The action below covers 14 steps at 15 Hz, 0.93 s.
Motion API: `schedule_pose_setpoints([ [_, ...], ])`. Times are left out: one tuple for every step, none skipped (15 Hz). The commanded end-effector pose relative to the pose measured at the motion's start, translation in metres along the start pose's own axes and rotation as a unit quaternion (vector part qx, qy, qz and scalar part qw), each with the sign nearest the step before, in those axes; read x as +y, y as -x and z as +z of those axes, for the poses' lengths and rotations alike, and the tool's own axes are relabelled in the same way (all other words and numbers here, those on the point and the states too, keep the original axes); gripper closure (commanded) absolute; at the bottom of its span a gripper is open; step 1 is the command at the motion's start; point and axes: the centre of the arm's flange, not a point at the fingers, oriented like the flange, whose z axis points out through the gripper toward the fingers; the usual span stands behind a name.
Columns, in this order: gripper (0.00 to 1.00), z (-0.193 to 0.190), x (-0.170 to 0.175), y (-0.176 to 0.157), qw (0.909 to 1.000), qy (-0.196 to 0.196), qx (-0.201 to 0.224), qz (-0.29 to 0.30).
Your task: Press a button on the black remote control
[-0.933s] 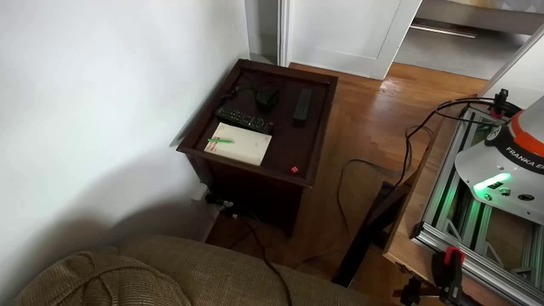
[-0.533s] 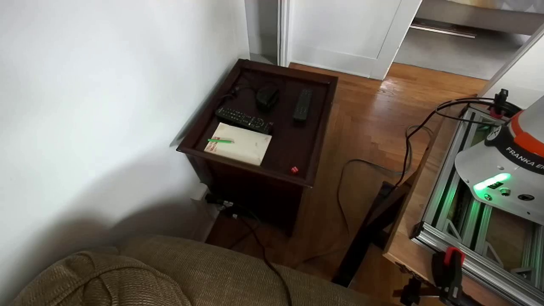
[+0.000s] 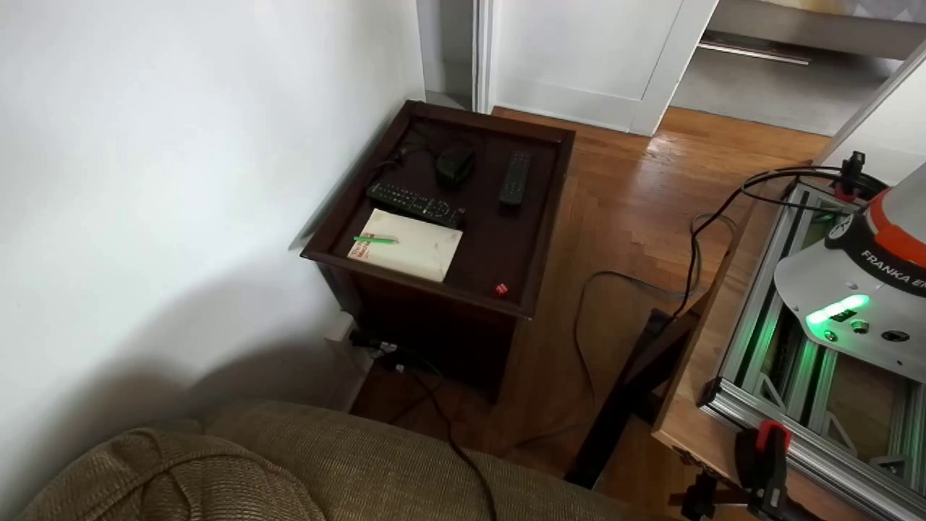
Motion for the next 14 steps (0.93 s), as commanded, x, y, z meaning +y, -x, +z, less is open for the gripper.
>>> schedule_pose_setpoints([
  [0.0, 0.0, 0.0, 0.0, 1.0, 0.0, 0.0, 0.0],
  [0.0, 0.0, 0.0, 0.0, 1.0, 0.0, 0.0, 0.0],
  [0.0, 0.005, -0.011, -0.004, 0.9994, -0.007, -0.004, -0.035],
  [0.0, 0.009, -0.024, -0.006, 0.9984, -0.009, -0.004, -0.056],
  [0.0, 0.015, -0.039, -0.008, 0.9965, -0.007, -0.01, -0.083],
  [0.0, 0.022, -0.056, -0.011, 0.9944, -0.01, -0.015, -0.104],
  [0.0, 0.031, -0.073, -0.014, 0.9922, -0.008, -0.019, -0.123],
  [0.0, 0.042, -0.089, -0.017, 0.9902, -0.012, -0.026, -0.137],
  [0.0, 0.053, -0.102, -0.02, 0.9881, -0.014, -0.027, -0.151],
  [0.0, 0.067, -0.112, -0.028, 0.9873, -0.004, -0.017, -0.158],
  [0.0, 0.079, -0.119, -0.036, 0.9867, 0.002, -0.008, -0.162],
  [0.0, 0.091, -0.124, -0.044, 0.9852, 0.003, -0.004, -0.171],
  [0.0, 0.104, -0.125, -0.051, 0.984, 0.005, -0.001, -0.178],
  [0.0, 0.117, -0.125, -0.057, 0.9827, -0.005, -0.009, -0.185],
])
